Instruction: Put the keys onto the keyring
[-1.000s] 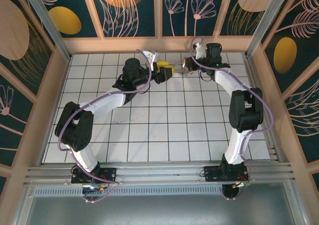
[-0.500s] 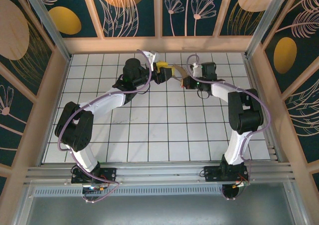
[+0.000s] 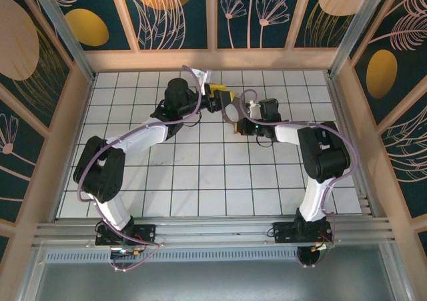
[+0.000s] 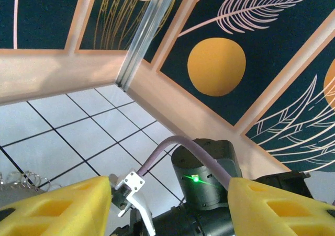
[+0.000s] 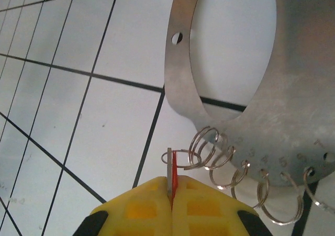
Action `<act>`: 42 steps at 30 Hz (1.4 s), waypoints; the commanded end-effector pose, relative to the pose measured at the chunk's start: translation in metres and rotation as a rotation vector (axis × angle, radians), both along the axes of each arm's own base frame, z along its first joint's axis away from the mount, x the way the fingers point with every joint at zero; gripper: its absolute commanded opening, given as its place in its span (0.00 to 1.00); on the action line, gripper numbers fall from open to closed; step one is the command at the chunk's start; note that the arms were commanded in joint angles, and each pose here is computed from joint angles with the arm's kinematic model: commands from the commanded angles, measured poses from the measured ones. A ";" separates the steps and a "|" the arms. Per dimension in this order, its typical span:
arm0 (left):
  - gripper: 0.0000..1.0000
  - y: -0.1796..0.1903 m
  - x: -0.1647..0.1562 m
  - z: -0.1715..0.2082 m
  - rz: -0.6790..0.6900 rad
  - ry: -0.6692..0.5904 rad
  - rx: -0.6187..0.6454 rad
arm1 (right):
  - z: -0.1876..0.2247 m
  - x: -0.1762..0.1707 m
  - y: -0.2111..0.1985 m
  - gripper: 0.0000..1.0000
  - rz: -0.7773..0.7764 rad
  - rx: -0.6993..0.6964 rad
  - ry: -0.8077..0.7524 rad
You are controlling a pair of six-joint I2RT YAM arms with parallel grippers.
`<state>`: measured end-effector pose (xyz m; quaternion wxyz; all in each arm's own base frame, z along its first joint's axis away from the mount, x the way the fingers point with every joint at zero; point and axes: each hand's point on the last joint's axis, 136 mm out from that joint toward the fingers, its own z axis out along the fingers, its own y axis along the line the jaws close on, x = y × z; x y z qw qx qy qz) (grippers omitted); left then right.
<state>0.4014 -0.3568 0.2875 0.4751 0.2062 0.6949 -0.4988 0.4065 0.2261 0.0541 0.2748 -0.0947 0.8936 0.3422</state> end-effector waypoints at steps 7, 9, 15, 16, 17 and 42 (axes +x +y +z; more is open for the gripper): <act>0.61 0.001 -0.009 0.013 -0.035 0.002 -0.049 | 0.011 -0.042 0.041 0.27 0.119 0.073 0.017; 0.62 0.000 -0.010 0.012 -0.044 0.009 -0.053 | 0.023 -0.053 0.047 0.40 0.161 0.106 0.014; 0.64 0.005 -0.014 0.008 -0.035 0.019 -0.086 | 0.068 -0.060 0.026 0.63 0.132 0.181 -0.059; 0.68 0.006 -0.014 0.004 -0.028 0.023 -0.088 | 0.076 -0.059 0.019 0.67 0.115 0.185 -0.075; 0.70 0.011 -0.019 0.017 -0.022 -0.003 -0.109 | 0.082 -0.059 0.014 0.70 0.102 0.188 -0.087; 0.99 0.227 -0.026 -0.027 1.022 -0.313 0.212 | 0.137 -0.005 -0.206 0.99 -0.824 -0.172 -0.506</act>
